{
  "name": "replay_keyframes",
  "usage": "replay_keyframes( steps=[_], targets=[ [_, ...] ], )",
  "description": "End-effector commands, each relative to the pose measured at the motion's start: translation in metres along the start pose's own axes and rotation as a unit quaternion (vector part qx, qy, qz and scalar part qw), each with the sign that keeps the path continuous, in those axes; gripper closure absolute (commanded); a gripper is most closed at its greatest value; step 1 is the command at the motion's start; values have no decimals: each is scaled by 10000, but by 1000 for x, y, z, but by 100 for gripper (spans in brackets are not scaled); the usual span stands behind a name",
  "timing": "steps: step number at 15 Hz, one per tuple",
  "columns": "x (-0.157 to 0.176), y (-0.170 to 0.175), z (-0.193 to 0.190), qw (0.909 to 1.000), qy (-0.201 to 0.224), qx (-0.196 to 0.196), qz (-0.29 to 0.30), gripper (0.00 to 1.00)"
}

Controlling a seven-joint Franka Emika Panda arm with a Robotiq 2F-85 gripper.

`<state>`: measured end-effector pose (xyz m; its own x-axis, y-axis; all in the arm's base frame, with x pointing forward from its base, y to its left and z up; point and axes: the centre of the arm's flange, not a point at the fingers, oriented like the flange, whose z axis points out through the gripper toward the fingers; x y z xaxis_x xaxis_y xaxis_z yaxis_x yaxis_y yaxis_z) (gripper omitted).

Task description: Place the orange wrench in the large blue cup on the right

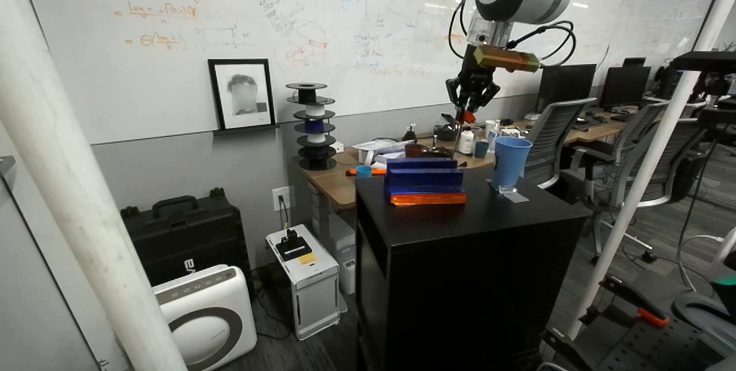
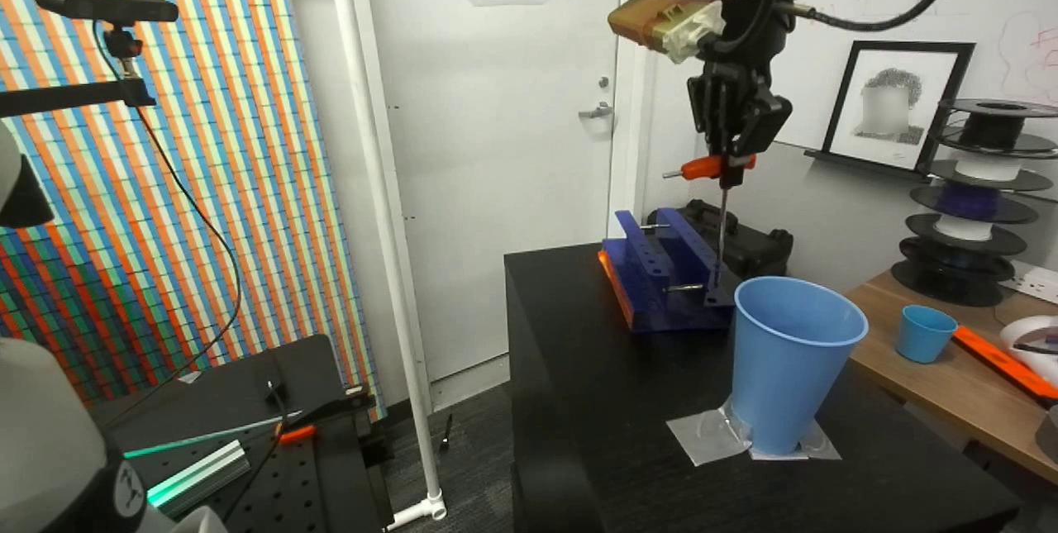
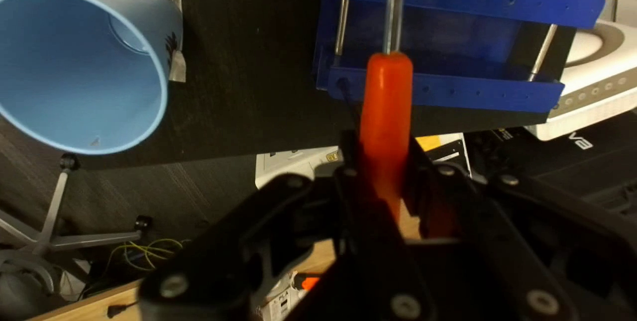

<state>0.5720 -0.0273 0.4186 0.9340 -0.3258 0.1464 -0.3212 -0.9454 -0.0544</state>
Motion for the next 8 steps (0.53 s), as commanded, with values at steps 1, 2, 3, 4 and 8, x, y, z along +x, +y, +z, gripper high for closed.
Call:
replay_keyframes(
  steps=[1, 2, 3, 4, 8],
  targets=[
    [-17, 1, -59, 9994, 98, 140, -290, 95],
    [-21, 1, -74, 9992, 20, 186, -365, 95],
    [-25, 3, -87, 9988, -66, 256, -411, 95],
    [-27, 9, -100, 9986, -159, 341, -365, 95],
    [-28, 44, -127, 9994, -322, -35, 134, 95]
  ],
)
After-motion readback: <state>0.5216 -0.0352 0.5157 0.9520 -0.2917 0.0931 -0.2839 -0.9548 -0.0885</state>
